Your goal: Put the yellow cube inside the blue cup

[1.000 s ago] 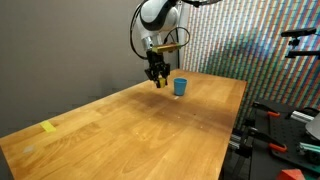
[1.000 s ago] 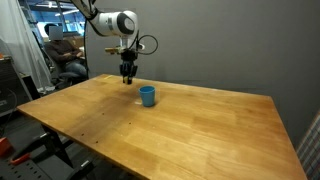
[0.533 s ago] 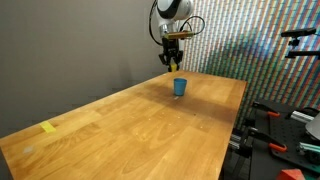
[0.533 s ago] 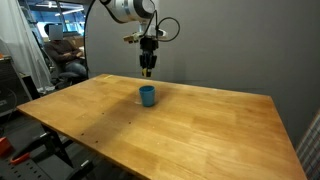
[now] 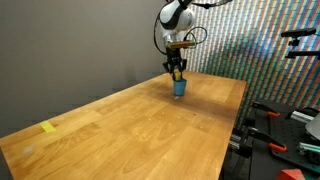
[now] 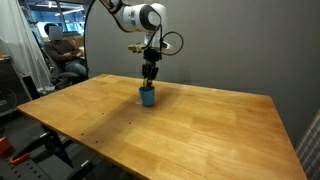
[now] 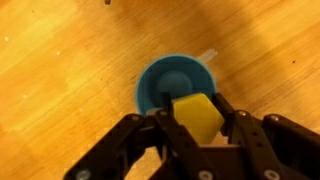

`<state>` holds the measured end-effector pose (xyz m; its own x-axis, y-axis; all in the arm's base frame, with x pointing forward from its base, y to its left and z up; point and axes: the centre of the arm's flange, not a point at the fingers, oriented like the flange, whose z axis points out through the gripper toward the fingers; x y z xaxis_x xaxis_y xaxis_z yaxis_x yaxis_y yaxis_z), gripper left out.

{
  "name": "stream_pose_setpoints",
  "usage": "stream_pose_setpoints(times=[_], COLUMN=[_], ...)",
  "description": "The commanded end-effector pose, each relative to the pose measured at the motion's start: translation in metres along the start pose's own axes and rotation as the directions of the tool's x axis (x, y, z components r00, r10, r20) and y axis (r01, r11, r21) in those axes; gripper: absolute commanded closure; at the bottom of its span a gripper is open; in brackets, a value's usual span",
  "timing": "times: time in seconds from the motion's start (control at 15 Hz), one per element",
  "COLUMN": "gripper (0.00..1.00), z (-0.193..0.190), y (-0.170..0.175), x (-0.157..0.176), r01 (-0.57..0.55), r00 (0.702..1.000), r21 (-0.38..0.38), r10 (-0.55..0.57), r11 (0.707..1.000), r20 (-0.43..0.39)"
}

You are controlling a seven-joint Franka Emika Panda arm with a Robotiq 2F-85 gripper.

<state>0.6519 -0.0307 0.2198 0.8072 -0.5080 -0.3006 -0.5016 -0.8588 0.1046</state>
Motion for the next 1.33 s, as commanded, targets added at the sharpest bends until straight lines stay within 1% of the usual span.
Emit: stream_pose_setpoints(times=[0.0, 0.2, 0.47, 0.73, 0.93, 1.0, 1.07, 1.13, 1.2, 1.27], gripper=[0.81, 0.81, 0.81, 0.81, 0.81, 0.31, 0.3, 0.24, 0.17, 0.08], z=[0.001, 0.002, 0.005, 0.005, 0.009, 0.01, 0.011, 0.012, 0.012, 0.012], y=[-0.001, 0.006, 0.018, 0.025, 0.032, 0.034, 0.036, 0.039, 0.041, 0.044], x=[0.0, -0.004, -0.019, -0.033, -0.039, -0.04, -0.041, -0.042, -0.043, -0.044], r01=[-0.034, -0.061, -0.081, -0.097, -0.116, -0.122, -0.135, -0.141, -0.146, -0.15], r00=[0.999, 0.998, 0.997, 0.995, 0.993, 0.992, 0.99, 0.989, 0.988, 0.988], r21=[0.024, 0.027, 0.083, 0.119, 0.122, 0.127, 0.118, 0.119, 0.121, 0.122], r10=[0.034, 0.06, 0.079, 0.098, 0.117, 0.125, 0.138, 0.145, 0.15, 0.155], r11=[0.999, 0.998, 0.993, 0.988, 0.986, 0.984, 0.984, 0.983, 0.982, 0.981], r20=[0.019, 0.013, 0.02, 0.002, -0.009, -0.013, -0.021, -0.024, -0.027, -0.029])
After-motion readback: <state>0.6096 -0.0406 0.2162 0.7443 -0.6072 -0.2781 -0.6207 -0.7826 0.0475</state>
